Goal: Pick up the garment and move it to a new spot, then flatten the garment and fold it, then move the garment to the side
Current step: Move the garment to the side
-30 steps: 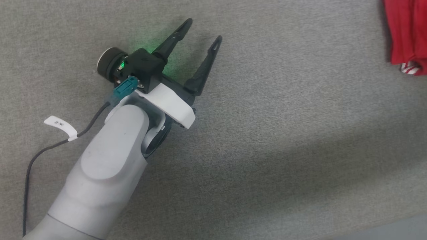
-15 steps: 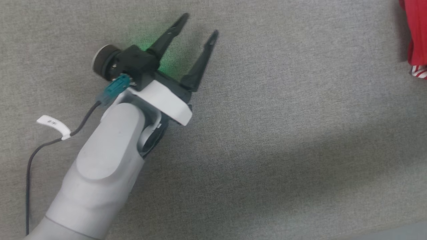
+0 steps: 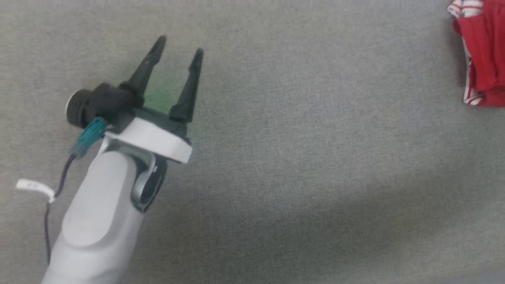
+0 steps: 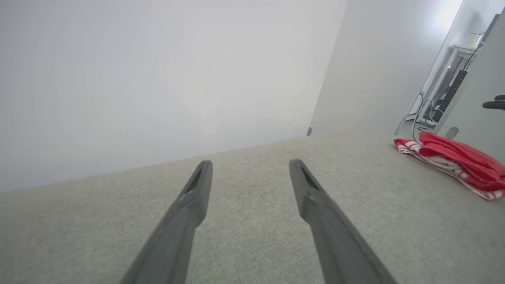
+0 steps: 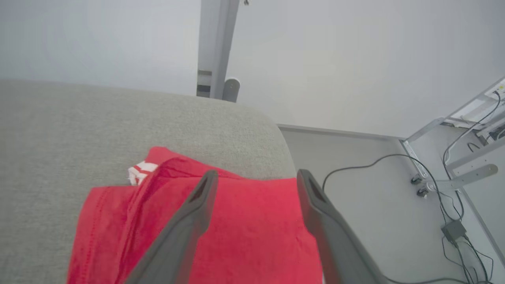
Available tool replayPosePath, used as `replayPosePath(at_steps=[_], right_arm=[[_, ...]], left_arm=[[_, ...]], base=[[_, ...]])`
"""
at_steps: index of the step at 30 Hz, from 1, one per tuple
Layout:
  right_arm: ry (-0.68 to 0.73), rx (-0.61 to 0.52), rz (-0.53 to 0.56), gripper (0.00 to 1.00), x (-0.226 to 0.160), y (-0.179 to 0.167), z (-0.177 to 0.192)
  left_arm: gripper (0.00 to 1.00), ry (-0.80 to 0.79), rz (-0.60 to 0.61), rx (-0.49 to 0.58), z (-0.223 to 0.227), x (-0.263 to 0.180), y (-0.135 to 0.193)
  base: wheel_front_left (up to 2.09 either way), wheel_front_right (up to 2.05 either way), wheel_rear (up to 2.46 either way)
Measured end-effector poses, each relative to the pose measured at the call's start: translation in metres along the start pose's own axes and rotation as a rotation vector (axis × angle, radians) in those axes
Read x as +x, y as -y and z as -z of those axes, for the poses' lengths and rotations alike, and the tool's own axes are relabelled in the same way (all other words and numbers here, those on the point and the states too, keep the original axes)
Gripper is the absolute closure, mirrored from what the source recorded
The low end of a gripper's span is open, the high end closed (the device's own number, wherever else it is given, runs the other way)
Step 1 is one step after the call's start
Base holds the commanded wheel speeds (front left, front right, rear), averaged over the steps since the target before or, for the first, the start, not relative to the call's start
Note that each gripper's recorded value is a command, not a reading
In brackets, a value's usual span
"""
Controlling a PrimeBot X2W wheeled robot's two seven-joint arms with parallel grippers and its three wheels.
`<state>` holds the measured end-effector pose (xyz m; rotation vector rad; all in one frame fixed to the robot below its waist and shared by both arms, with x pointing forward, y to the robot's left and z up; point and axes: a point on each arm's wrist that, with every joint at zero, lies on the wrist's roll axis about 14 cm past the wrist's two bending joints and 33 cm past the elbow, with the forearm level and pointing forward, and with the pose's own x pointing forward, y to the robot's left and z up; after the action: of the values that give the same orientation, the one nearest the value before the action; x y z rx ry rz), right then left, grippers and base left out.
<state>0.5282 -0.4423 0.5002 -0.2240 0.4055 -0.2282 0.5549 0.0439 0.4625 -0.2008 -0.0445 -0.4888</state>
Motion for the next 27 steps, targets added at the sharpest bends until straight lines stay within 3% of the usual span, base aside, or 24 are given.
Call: replayPosePath(at_steps=[8,18,27], right_arm=[[0.147,0.002,-0.113,0.00,-0.016,-0.044,-0.030],[0.330,0.069,-0.271,0.00,-0.062,-0.102,-0.071],[0.399,0.126,-0.329,0.00,-0.107,-0.127,-0.054]], left_arm=[[0.00,0.062,-0.152,0.065,-0.041,-0.042,-0.030],[0.00,0.064,-0.308,0.120,-0.070,-0.132,-0.056],[0.00,0.087,-0.439,0.138,-0.090,-0.202,-0.073]], base=[[0.00,0.00,0.00],[0.00,0.00,0.00],[0.00,0.00,0.00]])
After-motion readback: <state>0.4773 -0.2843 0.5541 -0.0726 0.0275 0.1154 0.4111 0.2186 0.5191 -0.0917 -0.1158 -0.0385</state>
